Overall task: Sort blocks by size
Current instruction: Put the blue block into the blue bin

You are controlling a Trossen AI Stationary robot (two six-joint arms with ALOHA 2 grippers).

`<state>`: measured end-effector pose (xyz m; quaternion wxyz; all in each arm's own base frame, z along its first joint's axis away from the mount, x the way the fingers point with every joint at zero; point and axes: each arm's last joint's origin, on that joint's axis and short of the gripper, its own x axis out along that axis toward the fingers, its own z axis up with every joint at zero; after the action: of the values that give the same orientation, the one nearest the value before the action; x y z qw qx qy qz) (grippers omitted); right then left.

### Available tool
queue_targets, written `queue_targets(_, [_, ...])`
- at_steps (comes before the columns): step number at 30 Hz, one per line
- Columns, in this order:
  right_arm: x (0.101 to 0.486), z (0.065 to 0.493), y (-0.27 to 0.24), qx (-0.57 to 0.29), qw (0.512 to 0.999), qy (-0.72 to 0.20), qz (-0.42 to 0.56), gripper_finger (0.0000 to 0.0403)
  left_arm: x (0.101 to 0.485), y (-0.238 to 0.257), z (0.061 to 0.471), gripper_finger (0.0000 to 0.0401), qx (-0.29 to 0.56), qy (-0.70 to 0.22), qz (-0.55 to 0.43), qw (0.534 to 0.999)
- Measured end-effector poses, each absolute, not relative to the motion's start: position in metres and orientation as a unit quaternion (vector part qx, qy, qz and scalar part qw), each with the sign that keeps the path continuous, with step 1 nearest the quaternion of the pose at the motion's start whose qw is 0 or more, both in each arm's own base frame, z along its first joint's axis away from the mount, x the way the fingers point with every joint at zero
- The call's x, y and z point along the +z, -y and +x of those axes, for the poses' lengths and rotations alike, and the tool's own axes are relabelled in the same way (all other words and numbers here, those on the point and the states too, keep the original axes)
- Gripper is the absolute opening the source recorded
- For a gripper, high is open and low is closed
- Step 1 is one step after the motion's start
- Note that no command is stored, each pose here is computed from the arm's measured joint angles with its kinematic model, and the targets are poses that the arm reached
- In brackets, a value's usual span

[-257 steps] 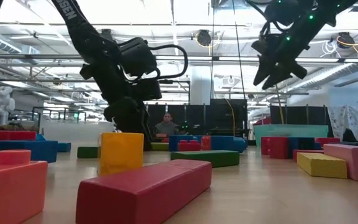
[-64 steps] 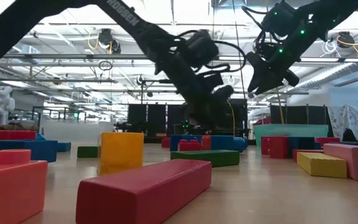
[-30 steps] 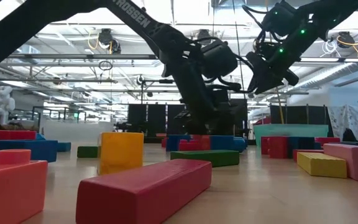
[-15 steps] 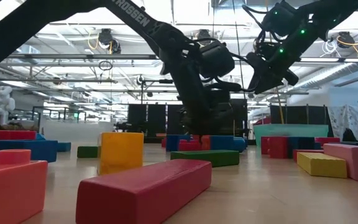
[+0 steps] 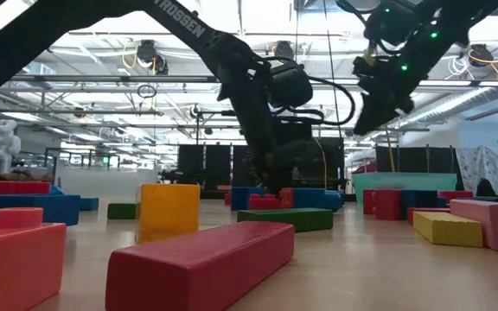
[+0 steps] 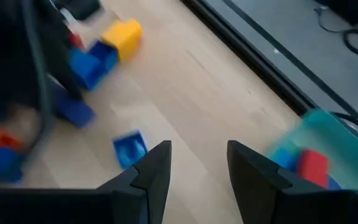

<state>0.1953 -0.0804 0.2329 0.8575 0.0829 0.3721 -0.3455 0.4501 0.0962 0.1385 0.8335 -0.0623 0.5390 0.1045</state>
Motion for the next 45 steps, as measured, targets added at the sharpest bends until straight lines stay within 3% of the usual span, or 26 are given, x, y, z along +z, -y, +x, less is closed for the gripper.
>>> queue_targets(10, [0.209,0.197,0.042,-0.233,0.870,-0.434,-0.019,0.0141,0.183,-0.101,0.442,0.0103,-0.033,-0.483,-0.116,0.867])
queue_targets(16, [0.199,0.207,0.015,-0.128,0.911,-0.381,-0.088,0.0141,0.187,-0.099,0.443,0.0103,-0.063,-0.471,-0.130,0.870])
queue_targets(20, [0.193,0.210,0.002,-0.089,0.911,-0.363,-0.175,0.0141,0.188,-0.099,0.444,0.0103,-0.080,-0.459,-0.126,0.876])
queue_targets(26, [0.186,0.217,-0.009,-0.094,0.890,-0.361,-0.263,0.0143,0.193,-0.097,0.449,0.0103,-0.130,-0.425,-0.143,0.885])
queue_targets(38, [0.164,0.246,-0.016,-0.065,0.887,-0.332,-0.313,0.0197,0.196,-0.097,0.452,0.0103,-0.142,-0.401,-0.139,0.894])
queue_targets(41, [0.160,0.248,-0.017,-0.061,0.883,-0.336,-0.322,0.0189,0.197,-0.096,0.452,0.0103,-0.151,-0.398,-0.143,0.893])
queue_targets(45, [0.157,0.250,-0.017,-0.063,0.882,-0.337,-0.324,0.0149,0.197,-0.095,0.452,0.0103,-0.162,-0.399,-0.150,0.890])
